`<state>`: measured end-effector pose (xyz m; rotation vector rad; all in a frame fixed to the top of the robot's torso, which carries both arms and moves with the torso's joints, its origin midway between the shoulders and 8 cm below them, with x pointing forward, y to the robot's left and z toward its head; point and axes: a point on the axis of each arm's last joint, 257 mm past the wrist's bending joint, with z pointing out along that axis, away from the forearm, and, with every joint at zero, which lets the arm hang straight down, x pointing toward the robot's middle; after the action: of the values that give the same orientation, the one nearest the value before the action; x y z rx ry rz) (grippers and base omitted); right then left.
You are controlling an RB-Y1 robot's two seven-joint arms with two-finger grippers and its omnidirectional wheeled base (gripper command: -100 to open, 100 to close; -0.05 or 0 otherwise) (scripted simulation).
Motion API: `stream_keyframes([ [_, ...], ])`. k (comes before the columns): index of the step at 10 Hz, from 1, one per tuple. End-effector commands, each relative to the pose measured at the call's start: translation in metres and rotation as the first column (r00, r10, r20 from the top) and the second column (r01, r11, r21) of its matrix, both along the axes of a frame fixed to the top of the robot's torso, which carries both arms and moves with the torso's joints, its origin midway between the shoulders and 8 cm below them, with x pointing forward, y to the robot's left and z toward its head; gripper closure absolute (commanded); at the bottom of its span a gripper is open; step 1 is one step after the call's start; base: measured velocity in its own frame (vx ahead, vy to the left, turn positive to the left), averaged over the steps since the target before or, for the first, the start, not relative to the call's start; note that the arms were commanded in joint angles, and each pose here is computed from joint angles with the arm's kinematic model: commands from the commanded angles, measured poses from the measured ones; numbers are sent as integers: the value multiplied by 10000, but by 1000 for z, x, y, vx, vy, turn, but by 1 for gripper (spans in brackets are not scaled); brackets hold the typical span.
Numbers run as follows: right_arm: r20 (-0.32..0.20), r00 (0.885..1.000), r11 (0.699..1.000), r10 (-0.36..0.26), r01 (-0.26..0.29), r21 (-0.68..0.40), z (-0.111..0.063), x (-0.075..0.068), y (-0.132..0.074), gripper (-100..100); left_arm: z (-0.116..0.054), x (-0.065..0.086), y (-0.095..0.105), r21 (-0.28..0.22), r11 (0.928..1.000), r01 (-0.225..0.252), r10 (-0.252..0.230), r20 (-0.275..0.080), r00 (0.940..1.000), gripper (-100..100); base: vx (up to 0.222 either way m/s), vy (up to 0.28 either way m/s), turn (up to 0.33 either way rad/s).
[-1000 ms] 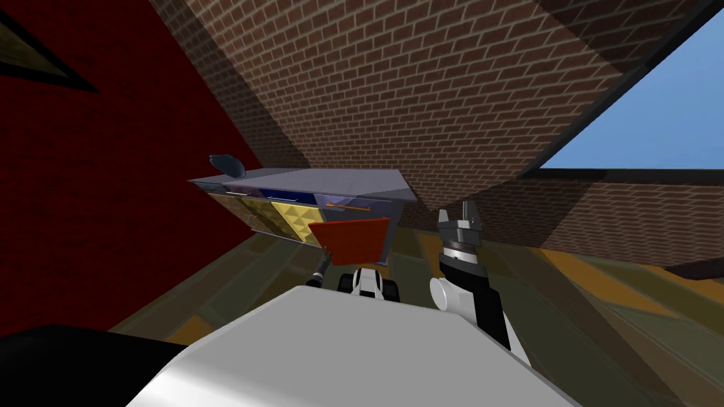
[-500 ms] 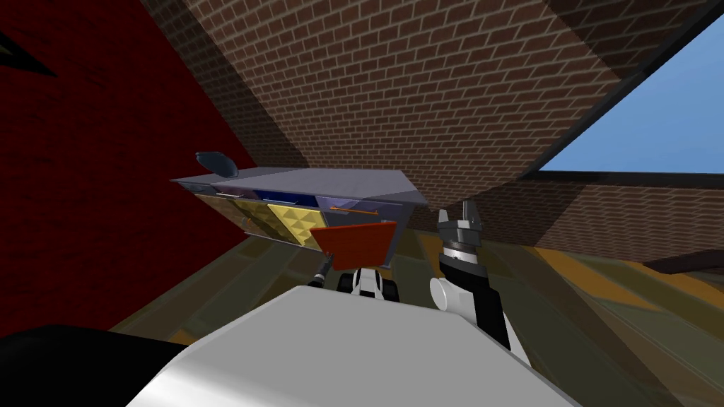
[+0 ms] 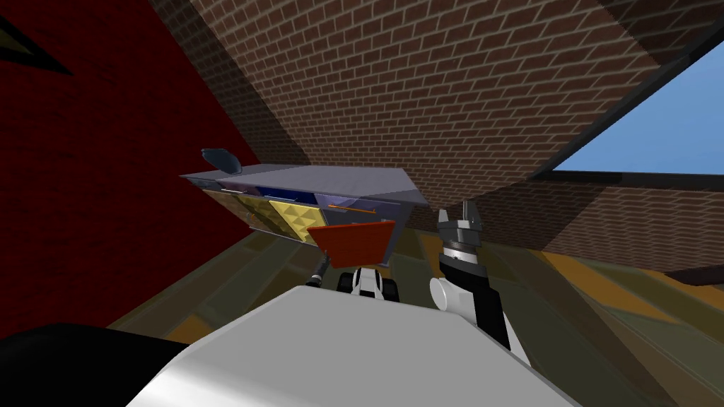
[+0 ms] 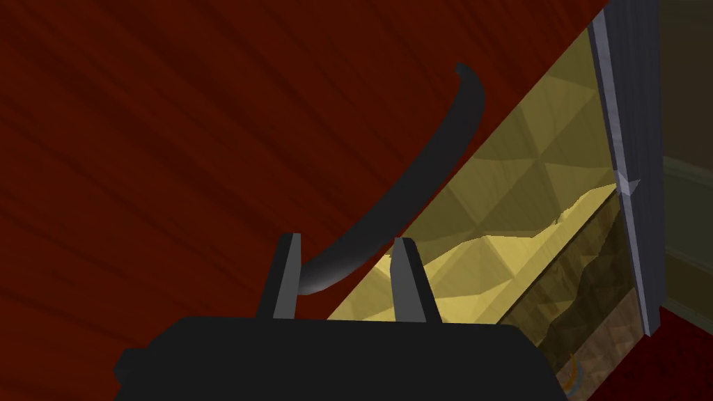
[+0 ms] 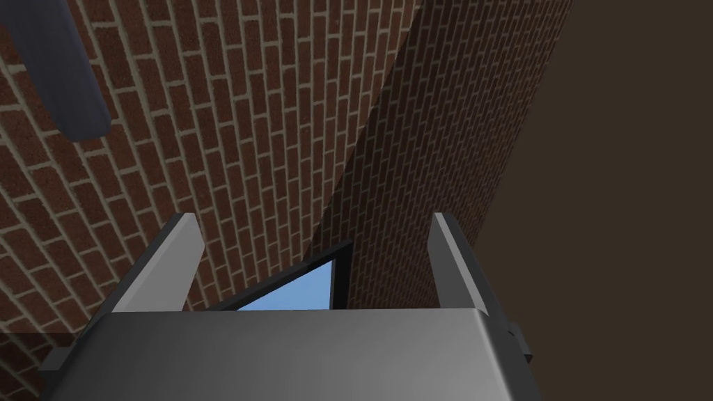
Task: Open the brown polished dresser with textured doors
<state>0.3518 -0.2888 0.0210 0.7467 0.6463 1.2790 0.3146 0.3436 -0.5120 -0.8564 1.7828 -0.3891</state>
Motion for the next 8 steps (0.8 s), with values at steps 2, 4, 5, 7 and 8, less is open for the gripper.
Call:
stream_keyframes([
  [2, 0, 10000, 10000, 1, -1, -1, 0, 0, 0, 0, 3, -14, 21, -244, 9950, -964, 968, 174, 9952, 100, -84, -196, 169],
  [4, 0, 10000, 10000, 0, 0, -1, 0, 0, 0, 0, 5, -22, 31, -260, 9908, -1329, 1335, 218, 9908, 100, -74, -190, 166],
  [5, 0, 10000, 10000, 0, 0, -1, 0, 0, 0, 0, 6, -26, 37, -266, 9882, -1511, 1518, 240, 9881, 100, -93, -163, 119],
  [7, -1, 10000, 10000, 0, 0, -3, 0, 0, 0, 0, -1, -33, 38, -202, 9882, -1520, 1520, 3, 9884, 100, -59, -80, 38],
  [8, -1, 10000, 10000, 0, 0, -4, 0, 0, 0, 0, -3, -45, 45, -240, 9811, -1920, 1920, -30, 9814, 100, -11, -104, 154],
])
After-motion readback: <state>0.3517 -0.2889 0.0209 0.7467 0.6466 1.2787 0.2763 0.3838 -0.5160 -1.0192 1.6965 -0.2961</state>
